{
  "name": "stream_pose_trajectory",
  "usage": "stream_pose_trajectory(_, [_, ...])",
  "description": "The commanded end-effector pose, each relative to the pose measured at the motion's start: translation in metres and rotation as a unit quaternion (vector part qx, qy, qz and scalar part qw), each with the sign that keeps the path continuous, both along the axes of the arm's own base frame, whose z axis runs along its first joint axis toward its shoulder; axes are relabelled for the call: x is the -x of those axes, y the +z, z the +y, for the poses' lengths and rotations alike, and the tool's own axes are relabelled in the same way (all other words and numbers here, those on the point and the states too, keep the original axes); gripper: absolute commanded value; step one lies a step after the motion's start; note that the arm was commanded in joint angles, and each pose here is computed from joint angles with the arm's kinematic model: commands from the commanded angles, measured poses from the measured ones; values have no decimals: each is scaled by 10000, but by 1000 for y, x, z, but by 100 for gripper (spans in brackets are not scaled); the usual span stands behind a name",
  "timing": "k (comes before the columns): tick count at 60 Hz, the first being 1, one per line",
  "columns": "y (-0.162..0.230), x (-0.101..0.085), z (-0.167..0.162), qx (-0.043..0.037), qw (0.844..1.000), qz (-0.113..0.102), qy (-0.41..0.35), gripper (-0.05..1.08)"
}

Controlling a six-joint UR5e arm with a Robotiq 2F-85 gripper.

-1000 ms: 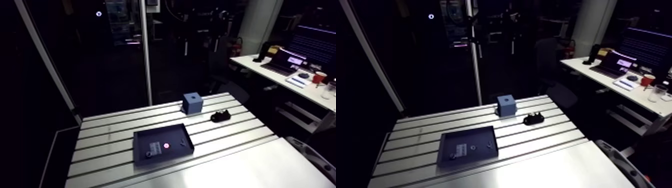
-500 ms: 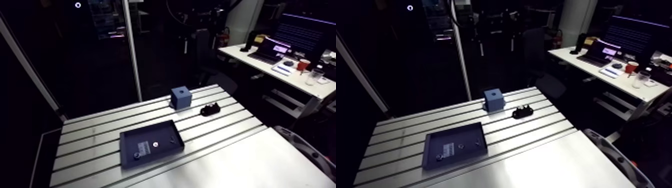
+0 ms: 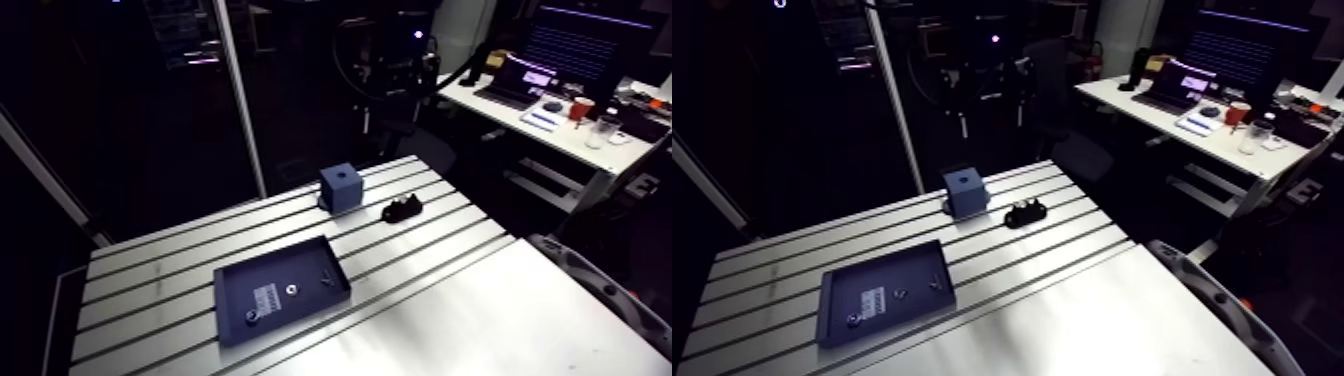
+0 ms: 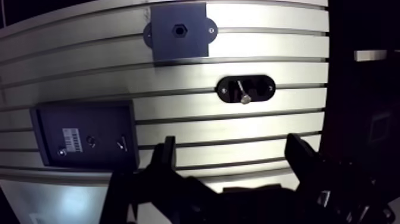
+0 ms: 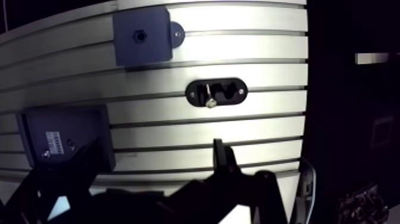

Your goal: Pick up the M10 bolt and insert it into the hex recess until seated.

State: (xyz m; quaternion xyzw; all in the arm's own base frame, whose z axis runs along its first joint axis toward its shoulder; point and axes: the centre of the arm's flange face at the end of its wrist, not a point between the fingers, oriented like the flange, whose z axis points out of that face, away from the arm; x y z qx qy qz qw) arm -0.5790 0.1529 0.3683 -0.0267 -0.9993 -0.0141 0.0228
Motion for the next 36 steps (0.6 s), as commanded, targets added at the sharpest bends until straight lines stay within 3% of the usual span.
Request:
stream_pose_trajectory(1, [-25,-12,25,157,9994,220,-230,1])
stream_pose_trajectory(9, [-39,-18,31,172,9986,418,-283,1])
stream_pose_trajectory(18, [-56,-21,34,179,9986,423,-279,1])
stream_pose_trajectory(24, [-68,-24,43,118,9980,517,-339,1])
stream_pose_trajectory(36, [-87,-32,52,94,9978,532,-374,1])
